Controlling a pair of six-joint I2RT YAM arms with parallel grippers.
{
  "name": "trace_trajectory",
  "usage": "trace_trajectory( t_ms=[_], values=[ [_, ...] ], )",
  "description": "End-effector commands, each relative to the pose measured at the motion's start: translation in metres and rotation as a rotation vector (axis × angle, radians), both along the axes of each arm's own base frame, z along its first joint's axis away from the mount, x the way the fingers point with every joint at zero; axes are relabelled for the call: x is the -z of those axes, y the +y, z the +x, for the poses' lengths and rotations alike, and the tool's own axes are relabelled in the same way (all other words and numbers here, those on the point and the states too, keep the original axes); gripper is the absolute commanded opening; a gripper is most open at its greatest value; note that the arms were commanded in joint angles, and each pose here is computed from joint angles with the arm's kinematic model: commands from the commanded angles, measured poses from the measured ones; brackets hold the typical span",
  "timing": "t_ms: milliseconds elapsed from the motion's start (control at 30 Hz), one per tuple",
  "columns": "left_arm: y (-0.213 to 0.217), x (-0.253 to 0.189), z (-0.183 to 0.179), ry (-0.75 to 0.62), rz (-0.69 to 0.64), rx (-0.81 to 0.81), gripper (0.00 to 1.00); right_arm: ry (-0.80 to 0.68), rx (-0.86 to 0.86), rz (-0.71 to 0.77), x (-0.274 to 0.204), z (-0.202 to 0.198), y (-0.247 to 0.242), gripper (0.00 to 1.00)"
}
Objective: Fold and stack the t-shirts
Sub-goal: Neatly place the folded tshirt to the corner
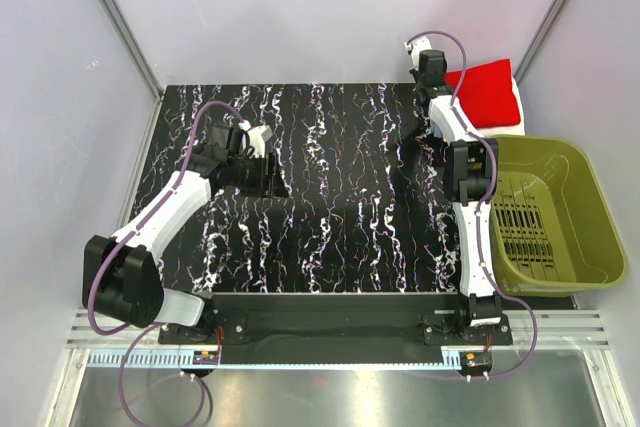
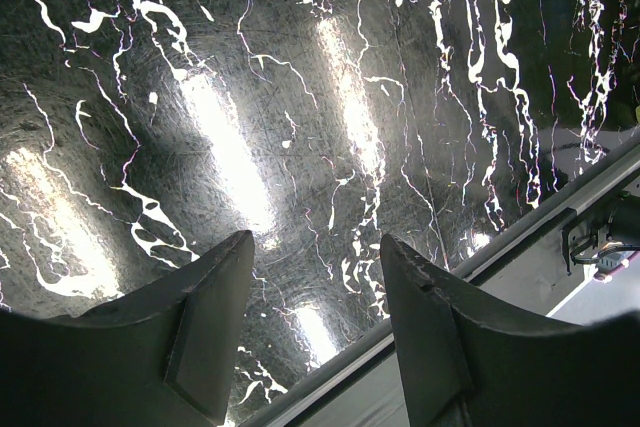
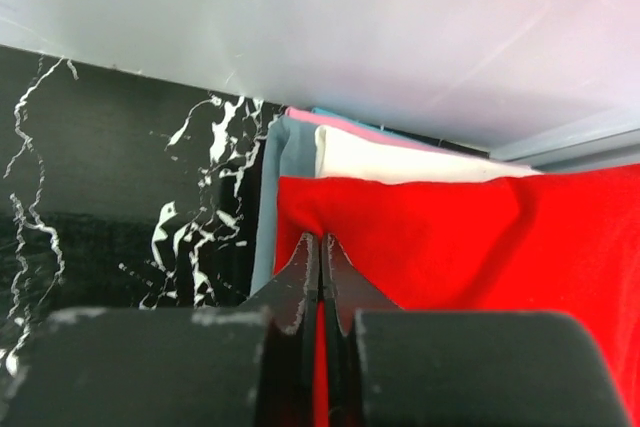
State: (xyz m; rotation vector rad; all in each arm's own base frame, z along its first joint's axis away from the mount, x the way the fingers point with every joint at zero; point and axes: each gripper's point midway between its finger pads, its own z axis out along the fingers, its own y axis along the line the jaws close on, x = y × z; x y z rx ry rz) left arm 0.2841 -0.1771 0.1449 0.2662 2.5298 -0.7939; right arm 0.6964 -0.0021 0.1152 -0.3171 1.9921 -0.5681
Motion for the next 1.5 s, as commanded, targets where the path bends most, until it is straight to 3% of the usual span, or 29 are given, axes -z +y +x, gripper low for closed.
trace_trajectory(
  t_ms=[0, 300, 600, 733, 767, 867, 900, 967, 1167, 1200, 1233, 1267, 1400, 1467],
  values=[
    [-0.003, -0.016, 0.002, -0.059, -0.038, 0.012, 0.59, -0.119, 0.038, -0.023, -0.029, 0.015, -0.006, 0.00],
    [-0.004, -0.014, 0.001, -0.049, -0.043, 0.016, 0.59, -0.238, 0.117, 0.014, -0.041, 0.031, -0.014, 0.00],
    [-0.005, -0.013, 0.001, -0.046, -0.048, 0.017, 0.58, -0.228, 0.102, 0.032, -0.031, 0.033, -0.007, 0.01],
    [-0.005, -0.012, 0.001, -0.041, -0.049, 0.019, 0.59, -0.256, 0.097, 0.050, -0.048, 0.032, -0.003, 0.15],
    [-0.005, -0.011, 0.001, -0.039, -0.049, 0.019, 0.58, -0.262, 0.092, 0.055, -0.051, 0.033, -0.001, 0.23],
    [-0.006, -0.010, 0.000, -0.036, -0.048, 0.017, 0.58, -0.291, 0.077, 0.086, -0.072, 0.032, 0.003, 0.32],
    [-0.005, -0.011, 0.001, -0.040, -0.048, 0.016, 0.58, -0.292, 0.061, 0.102, -0.076, 0.032, 0.007, 0.39],
    [-0.005, -0.010, 0.001, -0.039, -0.046, 0.019, 0.58, -0.291, 0.047, 0.125, -0.091, 0.027, 0.011, 0.44],
    [-0.009, -0.015, 0.002, -0.056, -0.072, 0.030, 0.59, -0.239, -0.037, 0.264, -0.133, -0.001, 0.035, 0.71],
    [-0.010, -0.017, 0.002, -0.060, -0.077, 0.033, 0.59, -0.264, -0.058, 0.295, -0.160, -0.011, 0.040, 0.75],
    [-0.012, -0.020, 0.003, -0.068, -0.088, 0.040, 0.59, -0.231, -0.057, 0.310, -0.155, -0.018, 0.042, 0.95],
    [-0.016, -0.024, 0.004, -0.076, -0.110, 0.056, 0.59, -0.233, -0.058, 0.329, -0.164, -0.026, 0.044, 1.00],
    [-0.022, -0.056, 0.018, -0.136, -0.167, 0.061, 0.59, -0.246, -0.041, 0.483, -0.228, -0.072, 0.052, 1.00],
    [-0.029, -0.085, 0.020, -0.174, -0.245, 0.073, 0.59, -0.183, 0.004, 0.523, -0.240, -0.104, 0.049, 1.00]
  ],
)
